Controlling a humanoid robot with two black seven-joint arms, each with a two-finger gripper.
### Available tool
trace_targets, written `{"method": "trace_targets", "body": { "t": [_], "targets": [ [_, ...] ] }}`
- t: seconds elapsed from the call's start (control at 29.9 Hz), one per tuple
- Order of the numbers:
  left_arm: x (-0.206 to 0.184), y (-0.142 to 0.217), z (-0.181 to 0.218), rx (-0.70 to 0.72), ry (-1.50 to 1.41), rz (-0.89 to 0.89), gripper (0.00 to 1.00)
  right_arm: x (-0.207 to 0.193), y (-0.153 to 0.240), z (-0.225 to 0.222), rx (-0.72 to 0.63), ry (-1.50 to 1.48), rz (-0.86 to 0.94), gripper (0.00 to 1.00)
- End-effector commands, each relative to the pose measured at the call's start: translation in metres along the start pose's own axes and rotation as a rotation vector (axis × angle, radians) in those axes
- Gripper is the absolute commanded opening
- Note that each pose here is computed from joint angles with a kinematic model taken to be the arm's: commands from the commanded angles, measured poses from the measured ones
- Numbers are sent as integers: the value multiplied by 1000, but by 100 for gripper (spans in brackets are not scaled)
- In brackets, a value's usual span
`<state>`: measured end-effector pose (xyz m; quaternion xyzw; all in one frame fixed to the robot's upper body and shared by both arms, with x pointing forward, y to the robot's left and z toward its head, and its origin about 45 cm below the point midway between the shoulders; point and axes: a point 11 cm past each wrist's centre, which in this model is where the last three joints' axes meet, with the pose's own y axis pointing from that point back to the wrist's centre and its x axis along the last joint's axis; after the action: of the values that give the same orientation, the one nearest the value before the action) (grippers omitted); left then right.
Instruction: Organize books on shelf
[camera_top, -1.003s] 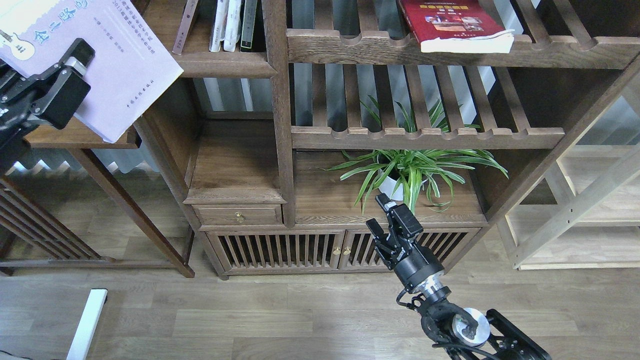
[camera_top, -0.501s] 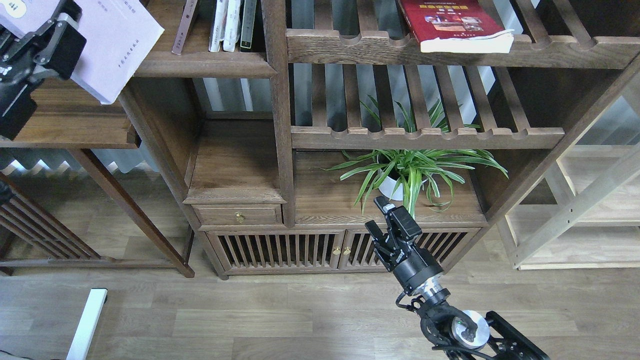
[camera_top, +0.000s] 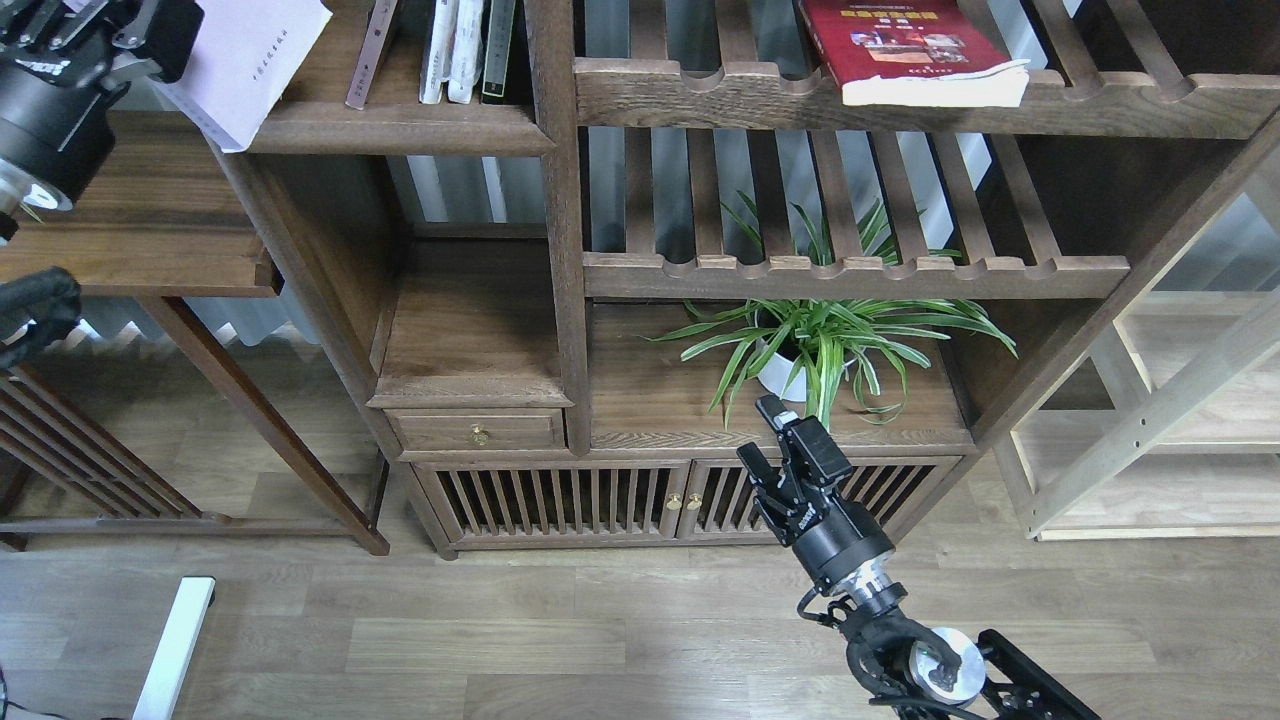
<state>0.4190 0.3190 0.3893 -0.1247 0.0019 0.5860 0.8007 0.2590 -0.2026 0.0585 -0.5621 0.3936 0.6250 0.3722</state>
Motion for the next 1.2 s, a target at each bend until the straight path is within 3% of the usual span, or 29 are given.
{"method": "trace_targets", "body": {
  "t": [0.0, 1.17],
  "targets": [
    [0, -11, 3, -1, -11, 5, 2, 0, 0, 1, -1, -2, -4, 93],
    [-28, -99, -3, 47, -154, 56, 2, 5, 10, -6, 34, -13, 11, 96]
  ]
}}
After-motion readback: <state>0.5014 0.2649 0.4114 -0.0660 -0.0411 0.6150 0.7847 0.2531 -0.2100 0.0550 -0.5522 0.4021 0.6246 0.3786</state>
